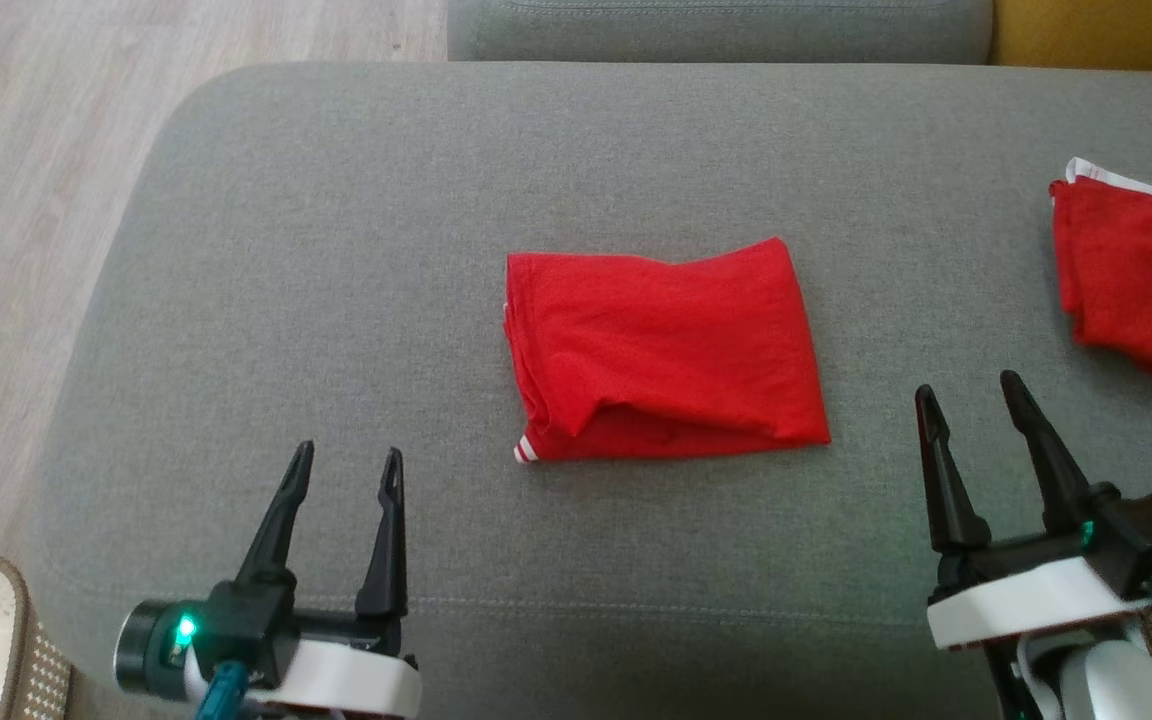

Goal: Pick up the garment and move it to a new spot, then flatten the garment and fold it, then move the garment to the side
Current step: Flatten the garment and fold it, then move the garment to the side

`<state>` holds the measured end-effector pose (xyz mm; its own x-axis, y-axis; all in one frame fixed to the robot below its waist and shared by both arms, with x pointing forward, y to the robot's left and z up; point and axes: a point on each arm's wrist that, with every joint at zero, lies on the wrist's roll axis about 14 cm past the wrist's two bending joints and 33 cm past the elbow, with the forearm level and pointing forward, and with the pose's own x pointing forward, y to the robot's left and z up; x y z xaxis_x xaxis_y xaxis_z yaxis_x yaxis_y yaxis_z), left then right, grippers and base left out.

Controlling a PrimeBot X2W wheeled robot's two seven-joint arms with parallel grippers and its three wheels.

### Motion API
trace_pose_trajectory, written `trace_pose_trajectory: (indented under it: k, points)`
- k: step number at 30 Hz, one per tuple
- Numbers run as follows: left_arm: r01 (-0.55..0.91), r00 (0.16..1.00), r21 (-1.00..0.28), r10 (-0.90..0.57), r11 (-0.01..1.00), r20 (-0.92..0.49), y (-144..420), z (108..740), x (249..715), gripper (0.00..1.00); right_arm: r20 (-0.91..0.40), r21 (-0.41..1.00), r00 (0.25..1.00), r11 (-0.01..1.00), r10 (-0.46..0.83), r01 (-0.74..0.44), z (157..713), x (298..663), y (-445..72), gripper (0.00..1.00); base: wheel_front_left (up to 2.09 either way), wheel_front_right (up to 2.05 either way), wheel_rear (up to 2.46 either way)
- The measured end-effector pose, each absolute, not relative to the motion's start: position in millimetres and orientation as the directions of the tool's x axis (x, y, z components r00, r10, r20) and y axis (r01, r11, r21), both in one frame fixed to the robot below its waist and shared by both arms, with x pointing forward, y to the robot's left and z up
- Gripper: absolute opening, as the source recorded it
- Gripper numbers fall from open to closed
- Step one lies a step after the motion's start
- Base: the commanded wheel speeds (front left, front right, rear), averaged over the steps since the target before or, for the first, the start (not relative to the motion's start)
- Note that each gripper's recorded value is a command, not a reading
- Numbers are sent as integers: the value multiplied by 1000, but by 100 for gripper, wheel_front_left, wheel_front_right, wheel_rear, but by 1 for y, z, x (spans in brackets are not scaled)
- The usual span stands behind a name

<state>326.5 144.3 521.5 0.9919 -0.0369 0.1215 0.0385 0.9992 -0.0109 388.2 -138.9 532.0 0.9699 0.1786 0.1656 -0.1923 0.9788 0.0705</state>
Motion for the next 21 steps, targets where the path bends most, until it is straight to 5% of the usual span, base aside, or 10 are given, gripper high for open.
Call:
trace_pose_trajectory:
  k: [21]
  points:
    - [45,991,-2,-45,999,127,143,523,325,100,161,117,973,976,167,-186,530,386,-140,100,0,0,0]
